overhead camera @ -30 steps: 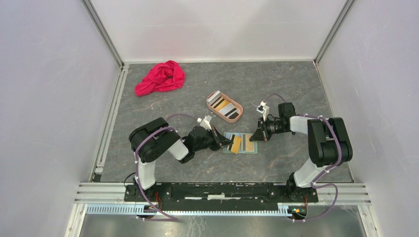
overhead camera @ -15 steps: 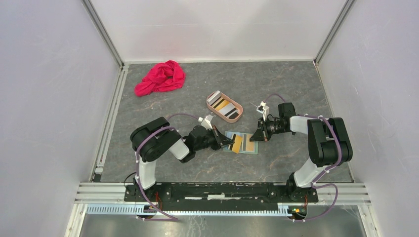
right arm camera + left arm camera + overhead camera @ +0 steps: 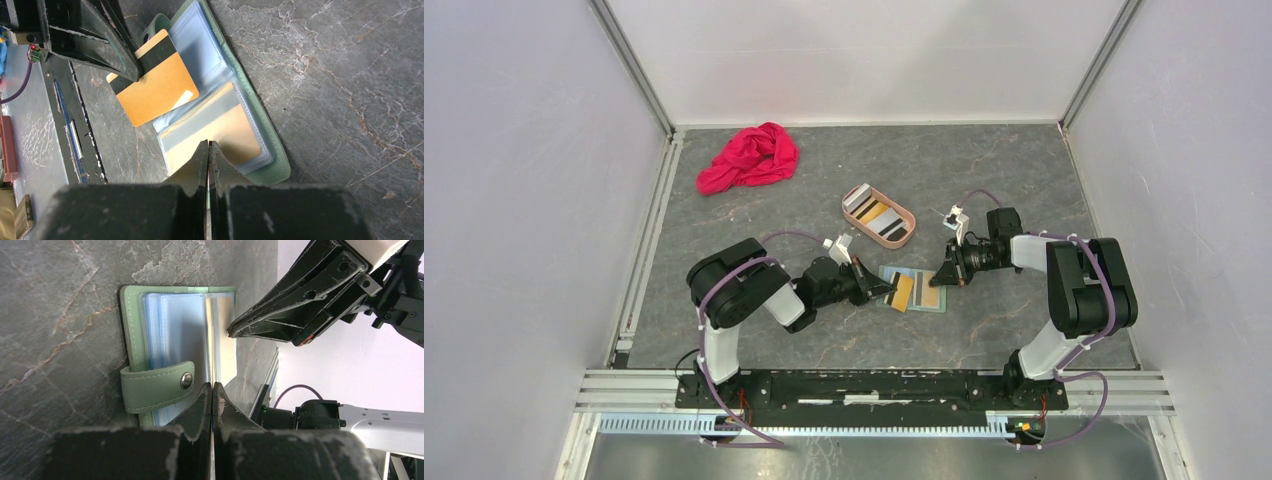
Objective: Put the credit cards into the card holder
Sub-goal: Insert the credit card into the card holder.
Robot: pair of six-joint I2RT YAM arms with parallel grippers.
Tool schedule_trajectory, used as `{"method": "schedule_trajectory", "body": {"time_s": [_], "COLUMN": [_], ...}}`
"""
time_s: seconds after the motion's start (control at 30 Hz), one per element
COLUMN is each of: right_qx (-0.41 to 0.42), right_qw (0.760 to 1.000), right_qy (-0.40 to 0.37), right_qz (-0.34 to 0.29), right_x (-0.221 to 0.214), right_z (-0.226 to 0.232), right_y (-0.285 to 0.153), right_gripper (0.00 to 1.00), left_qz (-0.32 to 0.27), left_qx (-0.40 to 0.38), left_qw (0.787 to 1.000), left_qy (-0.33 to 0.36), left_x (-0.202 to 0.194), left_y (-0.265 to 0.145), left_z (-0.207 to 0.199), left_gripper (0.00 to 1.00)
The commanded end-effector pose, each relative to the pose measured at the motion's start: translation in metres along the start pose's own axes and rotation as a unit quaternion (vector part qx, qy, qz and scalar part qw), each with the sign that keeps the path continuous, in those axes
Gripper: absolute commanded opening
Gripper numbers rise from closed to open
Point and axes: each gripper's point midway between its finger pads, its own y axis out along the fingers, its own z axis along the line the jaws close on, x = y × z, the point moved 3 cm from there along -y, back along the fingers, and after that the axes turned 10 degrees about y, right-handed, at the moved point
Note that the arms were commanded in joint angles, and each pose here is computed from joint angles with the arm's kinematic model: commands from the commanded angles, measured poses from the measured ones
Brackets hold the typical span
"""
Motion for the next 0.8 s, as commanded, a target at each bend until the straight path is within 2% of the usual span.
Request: {"method": "schedule_trajectory", "body": {"time_s": [0.0, 0.77], "right_qx": [-0.009, -0.009], "right_qw": [1.000, 1.000], "right_qy": [-0.022, -0.024], "right_qz": [-0.005, -0.006], "right_x": [0.0108, 0.0120], "right_z": [-0.0029, -0.0023], "right_y": [-0.0007, -0.0011], "right_gripper": [0.00, 0.00], "left_qz": [-0.012, 0.010], "left_qx": [-0.040, -0.012], "left_qw": [0.999, 1.000], "left_qy": [-0.013, -0.014], "left_x": [0.0072, 0.0020], "left_y": [0.0039, 0.0106], "left_z": [-0.0184, -0.0099], "left_gripper": [0.02, 0.02]}}
